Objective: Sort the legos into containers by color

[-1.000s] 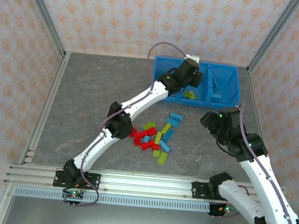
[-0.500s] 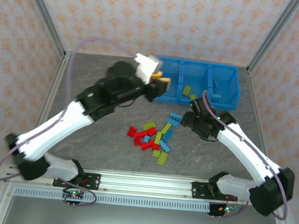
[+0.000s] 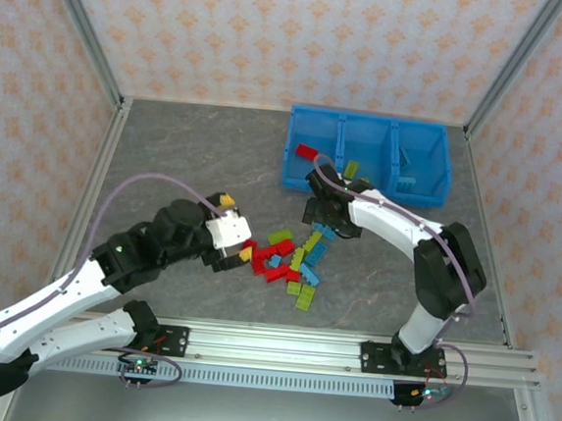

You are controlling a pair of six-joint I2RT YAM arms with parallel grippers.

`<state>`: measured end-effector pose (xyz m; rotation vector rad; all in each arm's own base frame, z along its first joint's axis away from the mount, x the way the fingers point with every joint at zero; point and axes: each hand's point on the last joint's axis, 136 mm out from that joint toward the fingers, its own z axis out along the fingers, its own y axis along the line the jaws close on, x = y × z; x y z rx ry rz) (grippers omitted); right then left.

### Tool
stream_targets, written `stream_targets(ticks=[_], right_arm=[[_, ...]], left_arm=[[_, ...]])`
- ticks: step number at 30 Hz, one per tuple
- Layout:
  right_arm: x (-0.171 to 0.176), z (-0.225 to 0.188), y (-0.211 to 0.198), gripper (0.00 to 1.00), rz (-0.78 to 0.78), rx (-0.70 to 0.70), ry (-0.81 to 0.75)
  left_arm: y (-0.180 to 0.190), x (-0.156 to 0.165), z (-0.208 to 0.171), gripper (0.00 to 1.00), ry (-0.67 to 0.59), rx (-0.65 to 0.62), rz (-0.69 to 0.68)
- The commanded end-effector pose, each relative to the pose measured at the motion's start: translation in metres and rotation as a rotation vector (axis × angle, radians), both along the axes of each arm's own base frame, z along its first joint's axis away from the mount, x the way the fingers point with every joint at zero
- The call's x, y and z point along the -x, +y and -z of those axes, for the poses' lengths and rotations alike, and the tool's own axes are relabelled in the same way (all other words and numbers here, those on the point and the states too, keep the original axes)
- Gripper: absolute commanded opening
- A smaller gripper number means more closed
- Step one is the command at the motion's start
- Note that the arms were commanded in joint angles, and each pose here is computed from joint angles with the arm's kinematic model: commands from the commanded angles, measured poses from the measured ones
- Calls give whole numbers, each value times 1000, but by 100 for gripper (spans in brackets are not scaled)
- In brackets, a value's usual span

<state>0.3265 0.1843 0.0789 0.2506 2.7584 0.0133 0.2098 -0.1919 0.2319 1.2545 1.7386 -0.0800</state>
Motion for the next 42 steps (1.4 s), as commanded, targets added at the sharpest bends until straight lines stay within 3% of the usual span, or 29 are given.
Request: stream_targets(ticks=[1,4,9,19,26,32,37,42], right_arm=[[-26,-4,-2,99,12,32,-71],[-35,9,-8,99,49,29,-54],[-41,32,-5,90,57,-21,-10],[-39,26,-14,52,72,-13,-50],[-19,-51,-47,50,152,-52,-263],[-29,-134,-128,50,359,-54,-493],[-83,-128,-192,50,491,-136,-413],[-141,-99,-217,52,539,-194,-301]], left_arm=[[0,-5,-6,100,-108,-23,39],[-2,-2,-2,100,-85,-20,47],[-2,-2,0,100,-90,-2,42],[-2,-3,1,100,-95,18,41],[0,-5,0,100,-106,26,26],[1,-9,-1,100,-106,48,8],[3,-13,0,100,-101,56,-13],[9,-17,3,100,-105,41,-49]])
